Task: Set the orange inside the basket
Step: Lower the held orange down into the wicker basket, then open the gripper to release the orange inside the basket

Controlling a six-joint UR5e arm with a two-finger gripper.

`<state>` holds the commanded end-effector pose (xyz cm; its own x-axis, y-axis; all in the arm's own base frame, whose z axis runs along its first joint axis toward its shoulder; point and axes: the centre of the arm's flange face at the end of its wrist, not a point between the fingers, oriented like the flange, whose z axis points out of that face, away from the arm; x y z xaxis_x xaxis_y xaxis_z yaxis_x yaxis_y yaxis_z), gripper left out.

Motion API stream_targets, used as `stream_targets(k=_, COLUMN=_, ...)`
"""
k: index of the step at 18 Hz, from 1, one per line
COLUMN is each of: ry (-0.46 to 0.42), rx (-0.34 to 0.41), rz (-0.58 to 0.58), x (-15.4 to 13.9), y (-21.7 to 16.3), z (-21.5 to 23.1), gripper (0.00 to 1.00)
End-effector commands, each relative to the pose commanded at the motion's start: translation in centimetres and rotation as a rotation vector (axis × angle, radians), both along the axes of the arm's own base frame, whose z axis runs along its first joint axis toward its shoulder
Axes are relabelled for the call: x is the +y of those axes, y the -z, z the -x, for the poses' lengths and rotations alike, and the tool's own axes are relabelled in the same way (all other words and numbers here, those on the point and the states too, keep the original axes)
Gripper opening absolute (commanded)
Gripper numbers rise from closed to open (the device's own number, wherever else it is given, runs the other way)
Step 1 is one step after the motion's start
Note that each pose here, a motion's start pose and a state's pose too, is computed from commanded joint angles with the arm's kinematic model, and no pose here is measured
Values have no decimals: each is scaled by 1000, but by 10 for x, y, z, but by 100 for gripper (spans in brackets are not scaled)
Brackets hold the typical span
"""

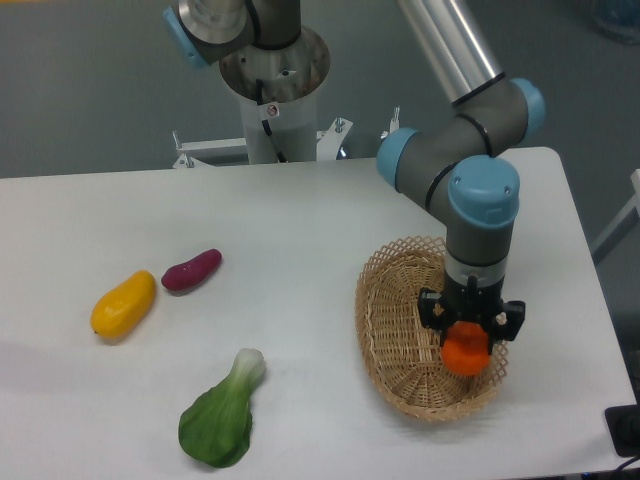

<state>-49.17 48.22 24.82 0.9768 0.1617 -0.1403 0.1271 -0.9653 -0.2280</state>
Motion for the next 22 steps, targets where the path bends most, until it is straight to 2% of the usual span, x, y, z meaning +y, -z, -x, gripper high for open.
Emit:
stream_targets(k=4, ry=12, rx=-23, rz=17, x=-3, y=14, z=-9, gripper=47)
stream_targets(k=5, ry=15, rx=-22, rz=17, x=-2, y=14, z=-9, gripper=50)
stream_targets(k=6, ry=16, rx=-21, rz=19, x=-3, y=14, z=-9, gripper=65)
stream_targets(k=8, ry=20, rx=-14, rz=19, x=-2, y=12, z=-8, gripper=79)
stream_targets(k=10, ry=22, rx=-9, rz=20, x=-1, y=12, z=-6, gripper=100)
stream_targets(k=15, ry=22, rx=13, rz=7, x=0, y=-3, z=-2, gripper=100)
stream_targets(k=22, ry=15, rx=78, rz=-31, x=6, y=-47, z=16, gripper=100)
